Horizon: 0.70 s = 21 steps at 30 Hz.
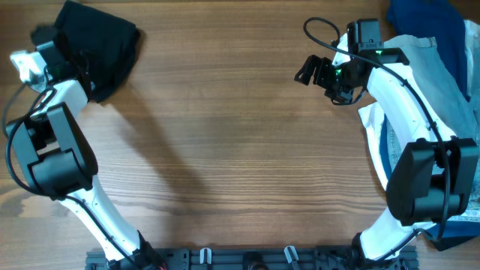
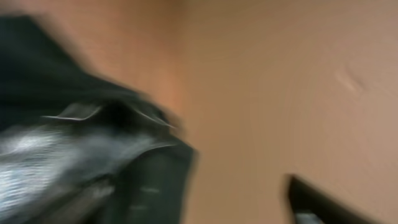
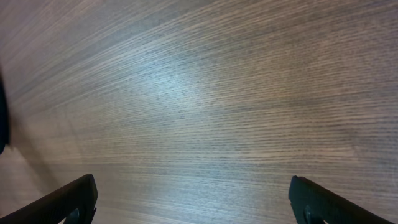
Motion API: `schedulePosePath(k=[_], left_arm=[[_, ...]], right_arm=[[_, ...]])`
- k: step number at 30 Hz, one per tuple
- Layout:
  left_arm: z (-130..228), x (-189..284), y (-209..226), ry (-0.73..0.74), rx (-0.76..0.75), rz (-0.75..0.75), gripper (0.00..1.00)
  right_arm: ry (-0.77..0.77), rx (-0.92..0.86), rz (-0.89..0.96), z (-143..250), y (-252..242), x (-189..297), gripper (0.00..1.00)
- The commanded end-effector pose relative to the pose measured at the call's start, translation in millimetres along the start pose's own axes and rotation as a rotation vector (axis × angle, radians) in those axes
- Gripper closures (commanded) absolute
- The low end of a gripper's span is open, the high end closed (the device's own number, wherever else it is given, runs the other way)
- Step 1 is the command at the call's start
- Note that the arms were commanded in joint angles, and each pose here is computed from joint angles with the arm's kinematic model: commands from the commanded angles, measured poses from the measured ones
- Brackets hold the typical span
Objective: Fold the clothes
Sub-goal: 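Release the shorts and hold the left gripper near the folded bundle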
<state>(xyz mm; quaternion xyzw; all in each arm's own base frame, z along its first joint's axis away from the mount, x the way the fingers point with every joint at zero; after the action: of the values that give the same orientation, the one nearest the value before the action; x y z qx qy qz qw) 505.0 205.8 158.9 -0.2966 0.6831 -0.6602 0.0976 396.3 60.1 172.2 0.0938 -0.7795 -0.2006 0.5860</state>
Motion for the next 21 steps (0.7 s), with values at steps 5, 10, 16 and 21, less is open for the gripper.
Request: schedulePosePath(k=[5, 10, 16, 21], left_arm=[[28.4, 39.4, -72.3, 0.375, -0.501, 0.278, 0.0], [29.7, 62.3, -74.4, 0.477, -0.712, 0.209, 0.0], [13.7, 76.7, -41.3, 0.531, -0.818, -0.06, 0.01], [16.0, 77.4, -33.8, 0.546, -0.964, -0.066, 0.0]], right_arm=[[-0.024, 0.003, 0.005, -4.2, 4.2, 6.2, 0.01], [-0.025, 0.004, 0.005, -4.4, 4.2, 6.2, 0.0], [-0.025, 0.006, 0.005, -4.4, 4.2, 6.2, 0.0], [-0.033, 0.009, 0.003, -5.8, 4.7, 6.3, 0.01]])
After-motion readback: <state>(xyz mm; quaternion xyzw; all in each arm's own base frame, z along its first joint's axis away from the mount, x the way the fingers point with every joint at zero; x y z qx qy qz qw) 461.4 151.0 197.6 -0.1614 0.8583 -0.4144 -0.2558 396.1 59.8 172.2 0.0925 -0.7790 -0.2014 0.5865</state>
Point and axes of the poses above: each gripper's point midway between its finger pads, its own x axis back along the fingers, its own y axis along the line the jaws close on, z = x × y, the point moved 8 cm from there along x, back along the fingers, and after that the axes turned 7 degrees about x, right-handed, at the moved point
